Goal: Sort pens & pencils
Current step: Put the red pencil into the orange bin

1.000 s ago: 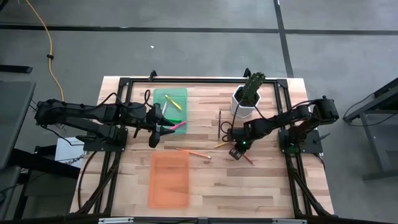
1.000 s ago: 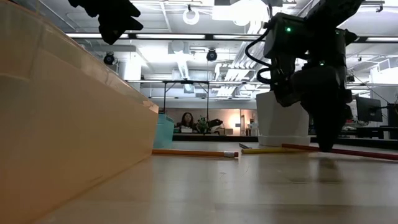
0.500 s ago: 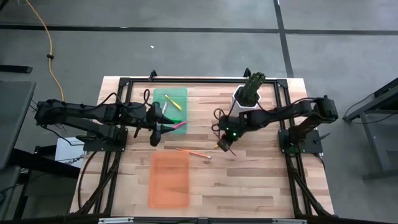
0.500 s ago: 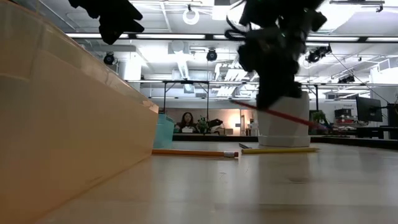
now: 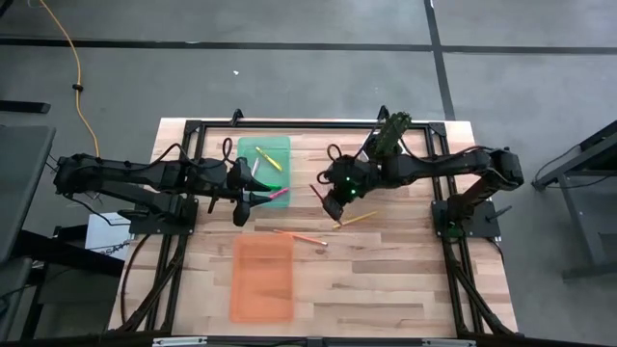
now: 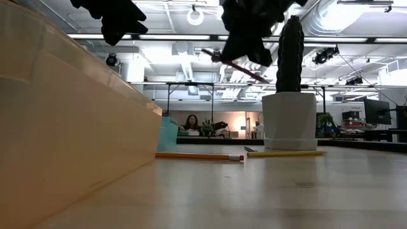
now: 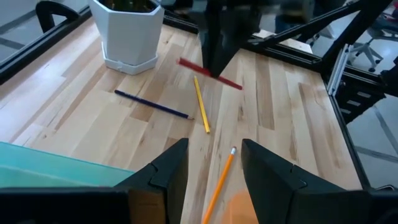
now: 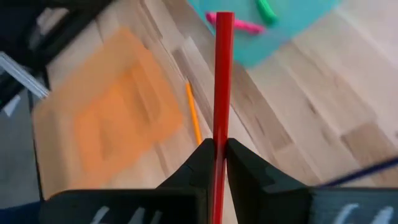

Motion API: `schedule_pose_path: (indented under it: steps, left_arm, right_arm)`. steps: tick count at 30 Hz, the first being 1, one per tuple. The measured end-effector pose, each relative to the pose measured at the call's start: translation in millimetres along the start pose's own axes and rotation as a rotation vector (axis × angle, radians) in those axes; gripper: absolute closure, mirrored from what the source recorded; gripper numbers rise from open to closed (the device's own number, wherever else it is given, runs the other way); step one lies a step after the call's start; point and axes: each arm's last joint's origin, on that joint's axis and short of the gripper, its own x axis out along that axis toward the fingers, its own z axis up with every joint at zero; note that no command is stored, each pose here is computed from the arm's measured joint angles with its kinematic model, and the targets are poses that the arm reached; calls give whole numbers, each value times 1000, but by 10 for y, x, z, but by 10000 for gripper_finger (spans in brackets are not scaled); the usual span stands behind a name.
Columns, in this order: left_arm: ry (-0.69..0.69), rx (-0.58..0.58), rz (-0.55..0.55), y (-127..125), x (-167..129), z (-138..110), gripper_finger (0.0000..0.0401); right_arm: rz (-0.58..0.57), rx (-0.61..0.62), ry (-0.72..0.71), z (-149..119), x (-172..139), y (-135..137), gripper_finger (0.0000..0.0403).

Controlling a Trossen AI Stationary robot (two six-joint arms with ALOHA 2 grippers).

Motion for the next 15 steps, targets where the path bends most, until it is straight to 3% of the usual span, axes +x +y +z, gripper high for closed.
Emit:
schedule_pose_path:
  steps: [15]
  left_arm:
    - [-133, 20, -49, -41, -9, 130, 264]
  right_arm:
    - [130, -92, -225, 476, -434, 375, 378]
